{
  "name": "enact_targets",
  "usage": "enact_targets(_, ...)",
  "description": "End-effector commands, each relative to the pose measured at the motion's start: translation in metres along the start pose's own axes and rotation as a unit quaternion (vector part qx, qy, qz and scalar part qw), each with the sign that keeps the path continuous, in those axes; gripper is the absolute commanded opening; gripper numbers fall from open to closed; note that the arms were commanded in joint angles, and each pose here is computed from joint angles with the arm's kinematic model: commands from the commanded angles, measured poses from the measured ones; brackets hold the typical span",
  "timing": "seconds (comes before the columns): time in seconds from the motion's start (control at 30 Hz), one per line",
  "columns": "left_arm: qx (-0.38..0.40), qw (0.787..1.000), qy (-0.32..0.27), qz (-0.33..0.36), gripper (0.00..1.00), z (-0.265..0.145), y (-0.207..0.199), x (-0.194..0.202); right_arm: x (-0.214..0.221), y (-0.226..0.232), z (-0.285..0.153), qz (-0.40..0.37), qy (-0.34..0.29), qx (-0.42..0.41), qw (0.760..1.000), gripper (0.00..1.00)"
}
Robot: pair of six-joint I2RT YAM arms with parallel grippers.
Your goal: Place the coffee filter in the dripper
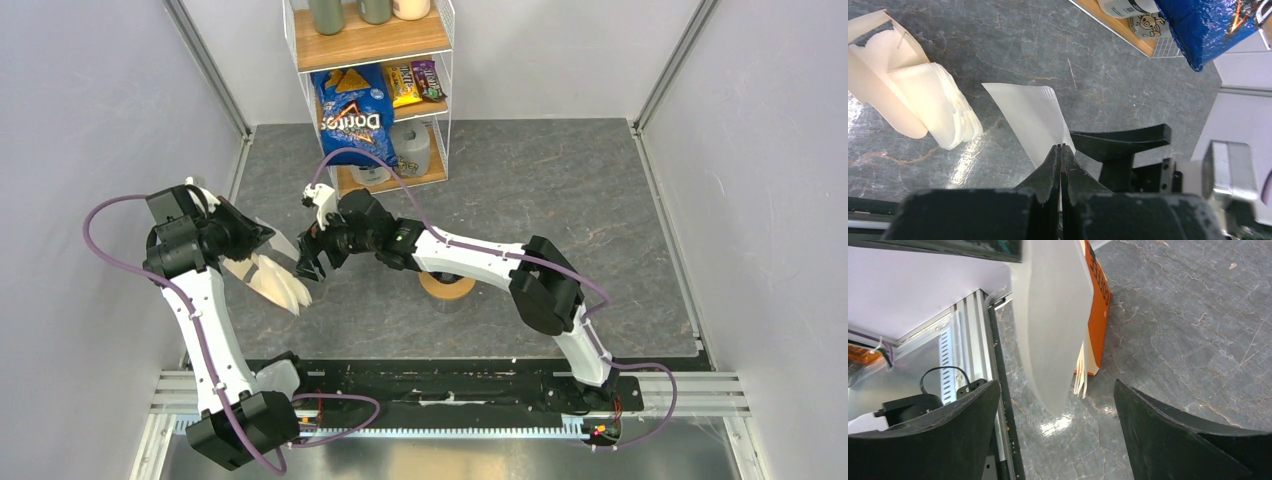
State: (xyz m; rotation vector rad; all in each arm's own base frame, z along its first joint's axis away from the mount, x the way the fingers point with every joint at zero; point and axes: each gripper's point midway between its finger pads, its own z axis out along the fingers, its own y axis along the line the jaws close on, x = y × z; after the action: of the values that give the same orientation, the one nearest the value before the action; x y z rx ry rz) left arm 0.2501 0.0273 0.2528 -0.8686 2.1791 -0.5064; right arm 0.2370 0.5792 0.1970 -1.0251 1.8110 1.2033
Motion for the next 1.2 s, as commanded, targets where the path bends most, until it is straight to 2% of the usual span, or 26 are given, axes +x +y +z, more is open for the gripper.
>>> enact_targets(0.0, 0.034, 0.999, -0.007, -0.009, 0.02, -0.010, -0.018, -0.007, -0.034, -0.003, 0.010, -0.042, -0.065, 0.014, 0.997, 0.87)
enact_targets(0.1, 0.044, 0.999, -0.004, -0.010, 0.02, -0.011, -0.023, -0.006, -0.033, -0.003, 0.016, -0.050, -0.071, 0.007, 0.996, 0.73)
enact_targets(0.17, 0.056, 0.998, 0.000, -0.009, 0.02, -0.012, -0.027, -0.005, -0.033, -0.002, 0.019, -0.058, -0.074, 0.002, 0.996, 0.59)
enact_targets(0.23, 0.067, 0.998, 0.003, -0.009, 0.02, -0.013, -0.031, -0.004, -0.033, -0.001, 0.019, -0.063, -0.078, -0.001, 0.995, 0.43)
enact_targets(0.37, 0.070, 0.998, 0.003, -0.005, 0.02, -0.014, -0.031, -0.002, -0.045, 0.005, 0.010, -0.070, -0.096, -0.005, 0.993, 0.01)
enact_targets(0.7, 0.037, 0.999, 0.010, -0.019, 0.02, -0.001, -0.011, 0.007, -0.071, 0.019, -0.032, -0.087, -0.140, -0.008, 0.986, 0.00)
enact_targets(1.17, 0.074, 0.997, 0.007, -0.011, 0.02, 0.003, -0.021, 0.004, -0.049, 0.053, -0.044, -0.093, -0.100, -0.100, 0.985, 0.00)
